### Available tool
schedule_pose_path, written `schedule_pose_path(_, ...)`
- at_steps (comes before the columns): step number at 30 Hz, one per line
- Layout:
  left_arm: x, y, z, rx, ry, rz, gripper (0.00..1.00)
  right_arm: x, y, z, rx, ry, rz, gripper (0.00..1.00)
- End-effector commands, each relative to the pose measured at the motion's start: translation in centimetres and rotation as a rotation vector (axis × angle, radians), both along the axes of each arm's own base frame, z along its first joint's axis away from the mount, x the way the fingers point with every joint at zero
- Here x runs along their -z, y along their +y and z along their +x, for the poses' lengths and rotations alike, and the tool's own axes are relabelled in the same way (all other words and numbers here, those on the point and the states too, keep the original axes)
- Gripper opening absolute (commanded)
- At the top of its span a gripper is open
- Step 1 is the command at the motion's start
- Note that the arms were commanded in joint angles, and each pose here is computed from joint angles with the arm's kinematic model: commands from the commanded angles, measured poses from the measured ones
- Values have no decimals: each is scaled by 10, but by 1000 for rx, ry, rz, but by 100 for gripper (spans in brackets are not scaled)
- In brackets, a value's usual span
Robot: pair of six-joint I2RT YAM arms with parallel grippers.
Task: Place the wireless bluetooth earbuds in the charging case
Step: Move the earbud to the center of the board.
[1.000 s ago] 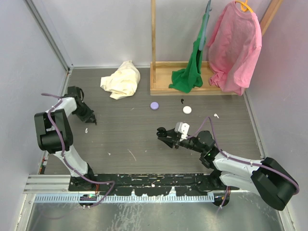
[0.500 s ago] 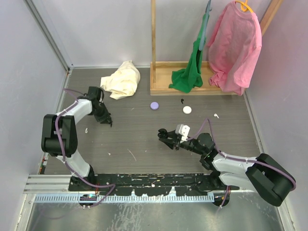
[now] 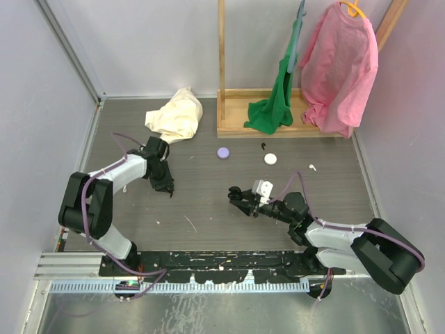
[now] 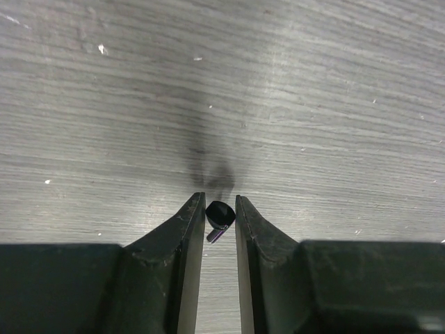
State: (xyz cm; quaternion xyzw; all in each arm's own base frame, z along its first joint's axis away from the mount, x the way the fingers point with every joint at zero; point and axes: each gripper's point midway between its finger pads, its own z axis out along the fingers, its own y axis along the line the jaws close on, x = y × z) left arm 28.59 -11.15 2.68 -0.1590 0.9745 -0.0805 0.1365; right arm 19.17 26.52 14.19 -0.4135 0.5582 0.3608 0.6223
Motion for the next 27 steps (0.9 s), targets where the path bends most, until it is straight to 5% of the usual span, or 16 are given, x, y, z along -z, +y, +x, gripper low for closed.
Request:
schedule_pose_path(1,-7,-3,0,-7,-54,5,26,-15,2,6,10,-55,33,1)
schedule_pose_path(13,-9,-10,-20,11,-43,-14,39,-15,2,6,8,-52,28,1)
schedule_pose_path(27,-8,-24,-29,55,-11,-36,41,-15,3,5,1,-50,26,1)
